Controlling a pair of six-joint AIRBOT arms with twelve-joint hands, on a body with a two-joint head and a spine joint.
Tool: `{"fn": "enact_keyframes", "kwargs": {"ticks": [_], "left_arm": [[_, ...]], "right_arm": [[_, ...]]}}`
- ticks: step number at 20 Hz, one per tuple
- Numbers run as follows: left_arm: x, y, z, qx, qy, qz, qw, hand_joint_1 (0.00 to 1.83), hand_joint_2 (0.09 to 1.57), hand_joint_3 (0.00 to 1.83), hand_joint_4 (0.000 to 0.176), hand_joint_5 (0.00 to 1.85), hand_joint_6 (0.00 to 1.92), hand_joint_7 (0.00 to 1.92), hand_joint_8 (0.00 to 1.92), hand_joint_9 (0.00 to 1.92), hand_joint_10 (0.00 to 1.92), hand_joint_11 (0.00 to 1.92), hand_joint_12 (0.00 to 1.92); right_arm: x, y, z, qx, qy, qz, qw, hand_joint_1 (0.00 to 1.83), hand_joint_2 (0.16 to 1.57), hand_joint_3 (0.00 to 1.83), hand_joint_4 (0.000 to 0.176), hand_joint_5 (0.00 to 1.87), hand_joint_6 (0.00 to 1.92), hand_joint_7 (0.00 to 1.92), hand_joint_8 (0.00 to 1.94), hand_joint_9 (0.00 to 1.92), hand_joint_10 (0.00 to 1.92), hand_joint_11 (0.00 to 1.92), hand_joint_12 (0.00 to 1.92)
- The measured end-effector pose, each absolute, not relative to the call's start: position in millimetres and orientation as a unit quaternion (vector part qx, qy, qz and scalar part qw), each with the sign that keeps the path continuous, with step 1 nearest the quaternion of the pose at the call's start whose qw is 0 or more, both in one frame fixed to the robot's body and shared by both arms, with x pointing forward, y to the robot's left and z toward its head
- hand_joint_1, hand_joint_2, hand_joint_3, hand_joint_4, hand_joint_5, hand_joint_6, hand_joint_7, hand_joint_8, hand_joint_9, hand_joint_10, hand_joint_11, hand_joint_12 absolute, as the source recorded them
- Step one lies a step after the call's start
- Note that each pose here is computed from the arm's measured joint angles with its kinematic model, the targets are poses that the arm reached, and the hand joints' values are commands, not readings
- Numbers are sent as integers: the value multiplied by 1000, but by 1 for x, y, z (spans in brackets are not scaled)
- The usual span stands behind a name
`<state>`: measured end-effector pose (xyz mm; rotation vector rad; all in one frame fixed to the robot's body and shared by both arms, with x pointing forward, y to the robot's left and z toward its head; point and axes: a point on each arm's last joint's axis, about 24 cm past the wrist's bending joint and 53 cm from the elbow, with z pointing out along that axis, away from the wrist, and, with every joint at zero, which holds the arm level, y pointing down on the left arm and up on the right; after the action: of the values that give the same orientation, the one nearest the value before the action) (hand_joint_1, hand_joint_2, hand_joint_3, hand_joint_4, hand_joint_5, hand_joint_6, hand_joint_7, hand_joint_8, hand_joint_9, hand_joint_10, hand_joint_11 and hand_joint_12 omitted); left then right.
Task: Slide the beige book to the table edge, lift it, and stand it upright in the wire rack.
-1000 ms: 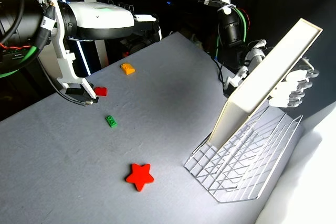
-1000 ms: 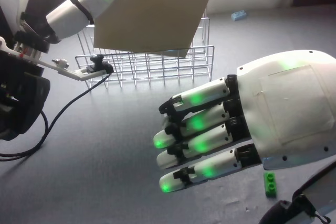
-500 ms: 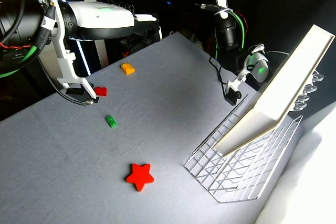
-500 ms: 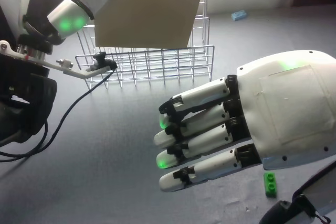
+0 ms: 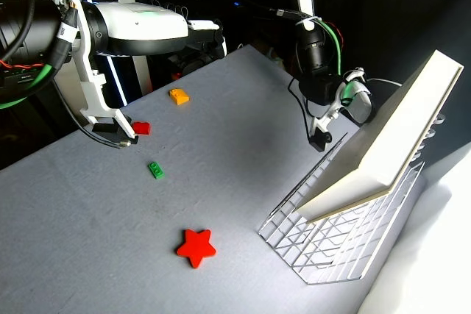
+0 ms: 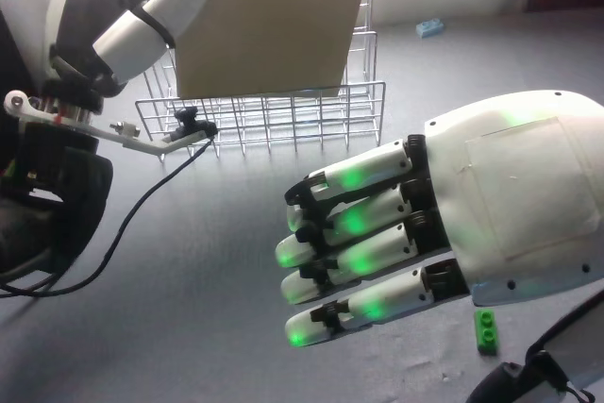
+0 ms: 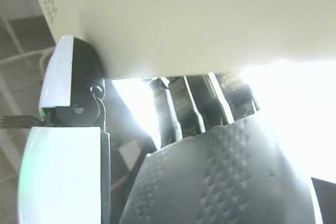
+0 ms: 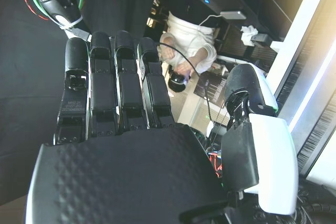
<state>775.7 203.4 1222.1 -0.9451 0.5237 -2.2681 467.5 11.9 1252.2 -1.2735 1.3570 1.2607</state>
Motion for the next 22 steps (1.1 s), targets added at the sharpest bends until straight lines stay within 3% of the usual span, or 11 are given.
{"fn": "enact_keyframes", "kwargs": {"ticks": [2, 12, 16, 18, 22], "left_arm": [[776, 201, 1218, -364, 194, -858, 306, 1335, 1210, 0, 0, 770, 1183, 753, 1407, 775, 1449, 682, 1428], [775, 205, 1207, -394, 149, -856, 301, 1339, 1205, 0, 0, 758, 1170, 775, 1390, 793, 1431, 704, 1372], [775, 201, 1203, -397, 150, -855, 299, 1337, 1212, 2, 0, 740, 1189, 770, 1406, 768, 1465, 643, 1423], [775, 203, 1203, -398, 147, -854, 300, 1342, 1197, 0, 0, 789, 1127, 781, 1380, 794, 1428, 705, 1381], [774, 207, 1200, -399, 151, -852, 305, 1337, 1216, 1, 0, 717, 1215, 763, 1417, 779, 1460, 651, 1424]], "right_arm": [[468, 12, 1252, -511, 544, 506, 432, 90, 1147, 0, 0, 346, 1, 354, 1, 357, 1, 0, 923], [467, 12, 1248, -511, 548, 505, 428, 95, 1149, 1, 0, 368, 2, 378, 2, 373, 2, 0, 953], [466, 12, 1248, -511, 548, 506, 428, 103, 1148, 1, 0, 367, 2, 385, 4, 379, 1, 0, 954], [467, 12, 1248, -510, 548, 506, 428, 115, 1143, 0, 0, 386, 7, 393, 5, 380, 1, 0, 952], [466, 12, 1248, -511, 548, 506, 428, 102, 1147, 1, 0, 375, 5, 385, 5, 380, 5, 0, 985]]}}
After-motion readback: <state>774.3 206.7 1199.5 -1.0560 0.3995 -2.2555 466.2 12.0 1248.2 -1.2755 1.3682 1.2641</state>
